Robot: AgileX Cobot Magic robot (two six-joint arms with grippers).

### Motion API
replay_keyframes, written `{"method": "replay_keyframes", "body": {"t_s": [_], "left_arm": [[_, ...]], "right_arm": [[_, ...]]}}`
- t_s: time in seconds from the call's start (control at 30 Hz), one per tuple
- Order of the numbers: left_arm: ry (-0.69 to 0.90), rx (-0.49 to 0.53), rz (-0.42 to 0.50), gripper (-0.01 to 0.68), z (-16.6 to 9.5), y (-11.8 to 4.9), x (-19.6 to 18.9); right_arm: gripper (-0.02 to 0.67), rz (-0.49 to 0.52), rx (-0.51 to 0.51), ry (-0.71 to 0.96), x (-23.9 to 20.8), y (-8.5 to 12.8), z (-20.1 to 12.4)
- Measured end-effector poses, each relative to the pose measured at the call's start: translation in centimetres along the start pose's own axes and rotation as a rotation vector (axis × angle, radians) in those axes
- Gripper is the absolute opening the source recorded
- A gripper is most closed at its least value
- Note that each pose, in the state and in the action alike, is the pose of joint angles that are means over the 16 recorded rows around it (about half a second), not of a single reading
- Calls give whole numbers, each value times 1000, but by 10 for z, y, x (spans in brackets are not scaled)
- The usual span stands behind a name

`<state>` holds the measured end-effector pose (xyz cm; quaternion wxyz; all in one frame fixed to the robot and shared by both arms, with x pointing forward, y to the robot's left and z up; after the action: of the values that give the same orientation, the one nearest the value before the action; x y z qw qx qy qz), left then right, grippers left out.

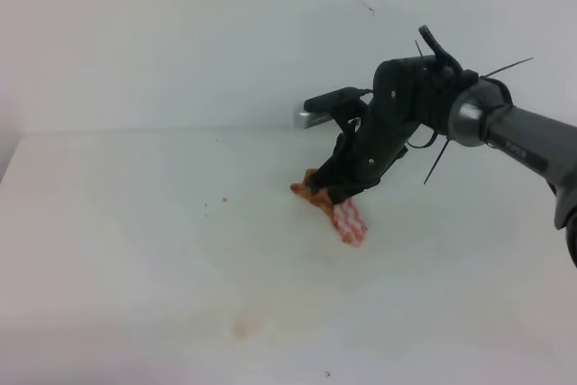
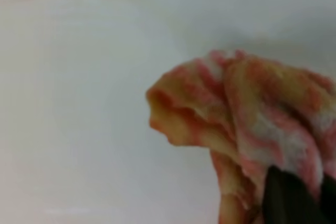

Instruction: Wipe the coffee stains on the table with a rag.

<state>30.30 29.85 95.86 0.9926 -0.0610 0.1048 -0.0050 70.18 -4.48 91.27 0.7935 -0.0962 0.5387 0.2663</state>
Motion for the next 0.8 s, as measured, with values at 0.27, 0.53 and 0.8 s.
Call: {"method": "replay_keyframes", "body": {"t_s": [0.27,0.53,0.8], "left_arm": [[1,0,0,-2,0,0,0],[3,0,0,-3,0,0,0],[4,0,0,-3,0,0,0]], "right_arm": [[28,-53,-64,-92,-44,2,6],[25,-81,-93,-206,-88,7,-23],[15,-106,-68,-262,-102,8,-84]]}}
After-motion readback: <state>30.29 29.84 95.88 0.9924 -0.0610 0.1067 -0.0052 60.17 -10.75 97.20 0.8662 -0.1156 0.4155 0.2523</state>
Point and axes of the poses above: a point on each arm's last joint axis where the gripper is mounted, x pointing out along that axis toward the gripper, y along the wrist's bending axis when the last joint is at zero, z = x × y, the point moved 1 cm from there along x, pointing out along that axis toward the gripper, and after that the axes turned 5 degrees about x, right-handed, at the moved point
